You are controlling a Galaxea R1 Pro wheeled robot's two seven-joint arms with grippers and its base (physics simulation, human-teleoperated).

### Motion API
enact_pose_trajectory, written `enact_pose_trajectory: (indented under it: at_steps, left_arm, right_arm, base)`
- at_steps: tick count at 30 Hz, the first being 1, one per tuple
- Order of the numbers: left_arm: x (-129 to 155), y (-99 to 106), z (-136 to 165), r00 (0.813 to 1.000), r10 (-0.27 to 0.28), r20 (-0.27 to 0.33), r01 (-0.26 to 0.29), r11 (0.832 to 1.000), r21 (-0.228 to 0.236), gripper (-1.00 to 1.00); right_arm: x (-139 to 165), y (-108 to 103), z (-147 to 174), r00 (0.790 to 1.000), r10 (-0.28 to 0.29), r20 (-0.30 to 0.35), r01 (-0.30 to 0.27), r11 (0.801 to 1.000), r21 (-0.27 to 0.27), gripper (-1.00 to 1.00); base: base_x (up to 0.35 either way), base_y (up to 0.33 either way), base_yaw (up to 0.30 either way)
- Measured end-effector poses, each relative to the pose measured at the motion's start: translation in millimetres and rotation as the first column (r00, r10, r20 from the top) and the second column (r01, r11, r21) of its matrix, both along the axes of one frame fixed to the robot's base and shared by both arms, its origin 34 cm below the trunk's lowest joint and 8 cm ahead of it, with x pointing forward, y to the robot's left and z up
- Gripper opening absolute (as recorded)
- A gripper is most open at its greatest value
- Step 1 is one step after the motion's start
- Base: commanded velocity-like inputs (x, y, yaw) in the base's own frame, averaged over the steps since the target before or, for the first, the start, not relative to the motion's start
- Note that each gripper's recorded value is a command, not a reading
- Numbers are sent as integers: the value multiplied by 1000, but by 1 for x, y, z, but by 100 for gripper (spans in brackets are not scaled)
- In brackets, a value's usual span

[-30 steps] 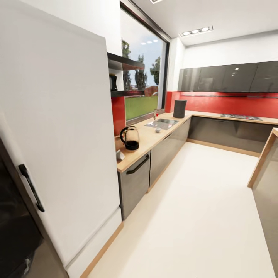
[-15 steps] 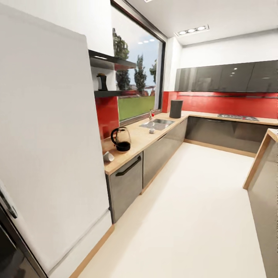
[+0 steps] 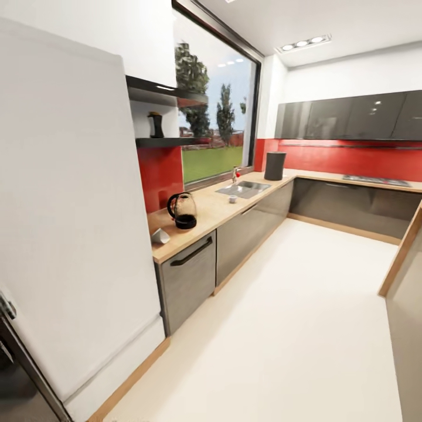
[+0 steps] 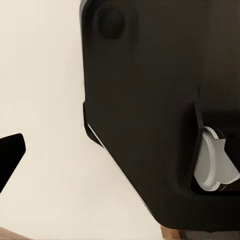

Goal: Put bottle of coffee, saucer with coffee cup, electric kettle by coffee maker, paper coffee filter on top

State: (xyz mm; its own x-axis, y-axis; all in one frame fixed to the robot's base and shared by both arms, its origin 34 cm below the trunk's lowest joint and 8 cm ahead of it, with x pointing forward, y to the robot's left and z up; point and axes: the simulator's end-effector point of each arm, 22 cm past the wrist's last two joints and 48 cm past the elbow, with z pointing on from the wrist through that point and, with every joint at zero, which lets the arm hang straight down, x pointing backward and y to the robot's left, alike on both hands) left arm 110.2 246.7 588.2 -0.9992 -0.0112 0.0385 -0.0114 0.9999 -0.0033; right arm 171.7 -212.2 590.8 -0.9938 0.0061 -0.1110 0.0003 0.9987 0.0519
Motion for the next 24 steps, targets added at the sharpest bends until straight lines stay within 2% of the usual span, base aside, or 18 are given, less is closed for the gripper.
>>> enact_pose_trajectory:
  at_steps: [9,24]
  left_arm:
    - [5,0,0,1000,0,24,0,1000,1,100]
    - [6,1,0,1000,0,27,0,1000,2,100]
  right_arm:
    - [0,0,0,1000,1,0,-1,1000,0,100]
    - [0,0,0,1000,2,2,-2,1000,-3,100]
  base:
    - [219,-251,232]
    - [280,-196,13]
